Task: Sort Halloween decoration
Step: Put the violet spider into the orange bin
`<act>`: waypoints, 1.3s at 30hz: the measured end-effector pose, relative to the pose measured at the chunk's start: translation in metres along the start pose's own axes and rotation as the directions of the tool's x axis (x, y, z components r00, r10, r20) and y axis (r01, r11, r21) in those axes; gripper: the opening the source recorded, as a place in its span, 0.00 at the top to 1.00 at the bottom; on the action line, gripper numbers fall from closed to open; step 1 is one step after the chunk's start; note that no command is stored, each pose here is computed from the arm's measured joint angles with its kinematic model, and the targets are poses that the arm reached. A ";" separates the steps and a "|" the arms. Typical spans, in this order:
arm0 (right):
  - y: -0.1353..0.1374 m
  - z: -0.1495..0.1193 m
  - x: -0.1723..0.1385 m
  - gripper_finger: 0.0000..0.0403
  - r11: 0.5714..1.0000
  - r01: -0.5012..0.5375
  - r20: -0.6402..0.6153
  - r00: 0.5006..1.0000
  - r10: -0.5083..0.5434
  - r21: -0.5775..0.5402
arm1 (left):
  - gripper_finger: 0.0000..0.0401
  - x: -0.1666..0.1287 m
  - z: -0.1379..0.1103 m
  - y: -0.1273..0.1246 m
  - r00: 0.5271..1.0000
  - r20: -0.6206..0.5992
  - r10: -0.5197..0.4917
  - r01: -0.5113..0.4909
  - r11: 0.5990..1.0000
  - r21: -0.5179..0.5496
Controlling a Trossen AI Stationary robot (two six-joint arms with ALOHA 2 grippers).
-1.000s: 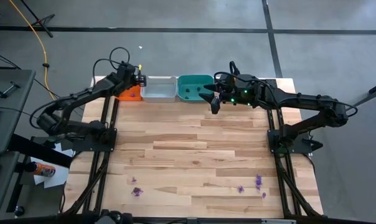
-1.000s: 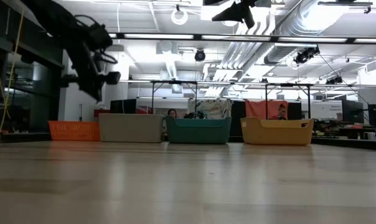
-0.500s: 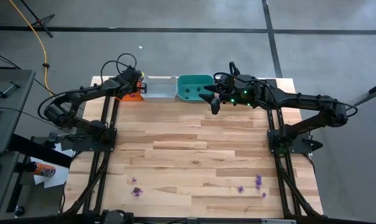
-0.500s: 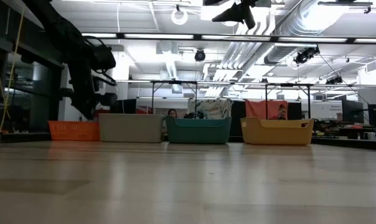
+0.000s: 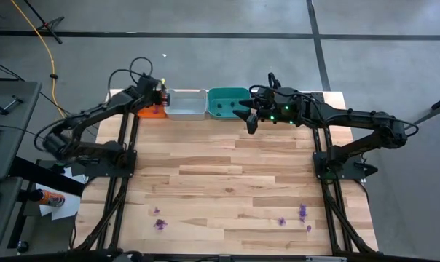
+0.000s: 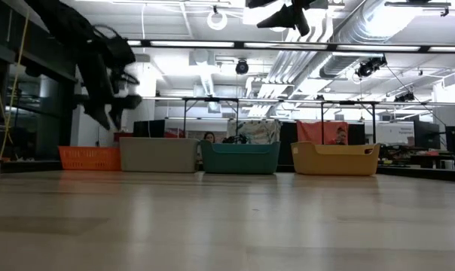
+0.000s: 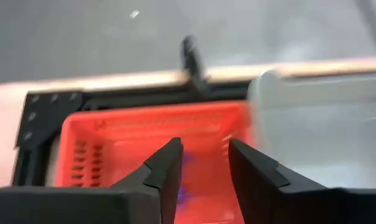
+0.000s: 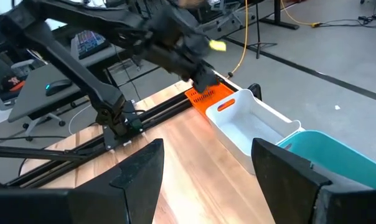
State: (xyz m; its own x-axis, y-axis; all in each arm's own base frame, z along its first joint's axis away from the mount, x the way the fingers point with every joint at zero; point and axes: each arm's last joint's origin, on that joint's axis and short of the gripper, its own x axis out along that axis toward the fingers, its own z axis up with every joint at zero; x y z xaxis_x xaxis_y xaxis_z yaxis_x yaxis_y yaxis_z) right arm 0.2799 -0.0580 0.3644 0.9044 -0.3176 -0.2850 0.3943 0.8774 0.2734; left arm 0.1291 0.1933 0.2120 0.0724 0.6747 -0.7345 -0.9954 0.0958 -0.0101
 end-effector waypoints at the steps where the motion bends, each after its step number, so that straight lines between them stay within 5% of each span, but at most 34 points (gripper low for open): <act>1: 0.000 0.000 0.000 0.41 1.000 0.004 0.001 1.000 -0.004 0.000 | 0.69 -0.008 0.003 0.000 0.999 0.025 -0.027 0.027 1.000 -0.009; 8: 0.000 0.000 0.000 0.41 1.000 0.015 0.006 1.000 -0.015 0.003 | 0.68 -0.062 0.015 -0.005 0.932 0.249 -0.262 0.280 0.959 -0.038; 13: -0.001 0.000 0.000 0.41 1.000 0.018 0.001 1.000 -0.018 0.007 | 0.68 -0.090 0.015 -0.020 0.824 0.332 -0.459 0.475 0.879 0.037; 22: -0.003 -0.002 0.000 0.41 0.998 0.066 -0.007 0.998 -0.066 -0.003 | 0.68 -0.112 0.001 -0.062 0.673 0.333 -0.660 0.665 0.738 0.117; 27: -0.004 -0.007 0.000 0.41 0.996 0.084 -0.058 0.995 -0.082 0.036 | 0.68 -0.137 -0.015 -0.090 0.503 0.308 -0.807 0.781 0.577 0.238; 33: -0.009 -0.022 -0.003 0.41 0.992 0.126 -0.215 0.969 -0.121 0.010 | 0.68 -0.173 -0.044 -0.117 0.259 0.199 -0.945 0.821 0.324 0.470; 36: -0.012 -0.030 -0.006 0.41 0.989 0.148 -0.306 0.942 -0.135 0.019 | 0.68 -0.180 -0.060 -0.126 0.194 0.108 -0.975 0.832 0.222 0.508; 39: -0.013 -0.038 -0.009 0.41 0.993 0.120 -0.399 0.911 -0.108 0.006 | 0.68 -0.181 -0.070 -0.134 0.184 0.063 -0.981 0.841 0.190 0.506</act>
State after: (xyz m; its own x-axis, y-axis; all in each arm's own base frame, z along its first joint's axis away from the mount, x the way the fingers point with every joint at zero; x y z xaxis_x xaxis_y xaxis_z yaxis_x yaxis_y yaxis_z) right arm 0.2607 -0.0529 0.3286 0.7160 -0.2404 -0.6555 0.5011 0.8306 0.2427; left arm 0.2445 0.0070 0.2990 0.9936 0.0763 -0.0830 -0.0965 0.9561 -0.2765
